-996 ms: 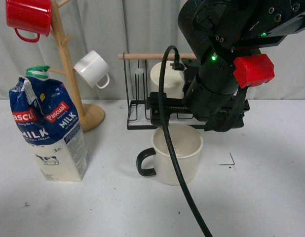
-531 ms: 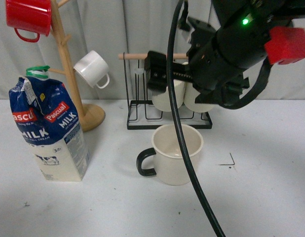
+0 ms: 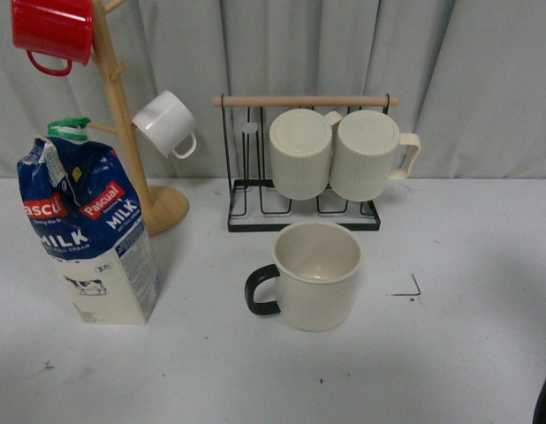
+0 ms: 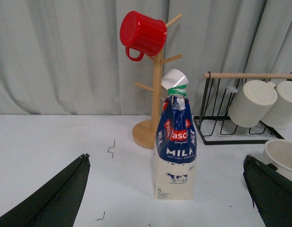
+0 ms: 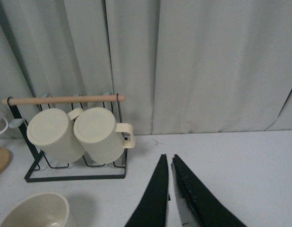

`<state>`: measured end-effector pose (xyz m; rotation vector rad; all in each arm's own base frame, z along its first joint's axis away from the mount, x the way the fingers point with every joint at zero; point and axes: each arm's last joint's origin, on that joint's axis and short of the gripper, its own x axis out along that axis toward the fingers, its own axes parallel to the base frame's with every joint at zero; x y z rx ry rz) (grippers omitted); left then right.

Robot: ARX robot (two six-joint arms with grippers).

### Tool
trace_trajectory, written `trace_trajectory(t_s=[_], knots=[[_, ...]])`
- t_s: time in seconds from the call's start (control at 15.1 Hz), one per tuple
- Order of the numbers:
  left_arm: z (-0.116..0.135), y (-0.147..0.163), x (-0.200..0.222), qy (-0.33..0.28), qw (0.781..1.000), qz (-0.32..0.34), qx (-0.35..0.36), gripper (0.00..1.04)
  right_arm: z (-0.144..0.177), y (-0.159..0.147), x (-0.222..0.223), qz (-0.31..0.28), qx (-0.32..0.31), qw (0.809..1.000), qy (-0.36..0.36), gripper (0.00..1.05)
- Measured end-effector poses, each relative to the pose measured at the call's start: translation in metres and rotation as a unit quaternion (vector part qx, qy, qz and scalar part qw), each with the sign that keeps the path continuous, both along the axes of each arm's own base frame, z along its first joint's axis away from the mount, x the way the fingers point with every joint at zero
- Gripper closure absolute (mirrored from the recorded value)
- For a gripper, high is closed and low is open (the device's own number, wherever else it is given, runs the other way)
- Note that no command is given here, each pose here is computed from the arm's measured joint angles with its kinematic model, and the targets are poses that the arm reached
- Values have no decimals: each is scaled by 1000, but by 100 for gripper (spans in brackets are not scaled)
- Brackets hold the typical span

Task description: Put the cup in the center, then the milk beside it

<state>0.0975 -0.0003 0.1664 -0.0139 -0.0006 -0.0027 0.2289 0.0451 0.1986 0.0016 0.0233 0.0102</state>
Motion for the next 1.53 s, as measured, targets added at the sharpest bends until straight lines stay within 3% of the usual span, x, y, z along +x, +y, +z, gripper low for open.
trace_trajectory(t_s=[0.07,0.66,0.8,0.86,1.53], knots=[[0,0,0,0,1000,0,0,7,3,-9,-12,-7,2,1000,-18,103],[0,0,0,0,1000,0,0,7,-23,-45,-73,-8,0,1000,-8,103],[0,0,0,0,1000,0,0,7,-29,-46,-80,-8,0,1000,-19,103],[0,0,0,0,1000,0,0,7,-39,-45,-85,-7,0,1000,8,103],[0,0,0,0,1000,0,0,7,-29,-45,-108,-6,0,1000,-16,103]])
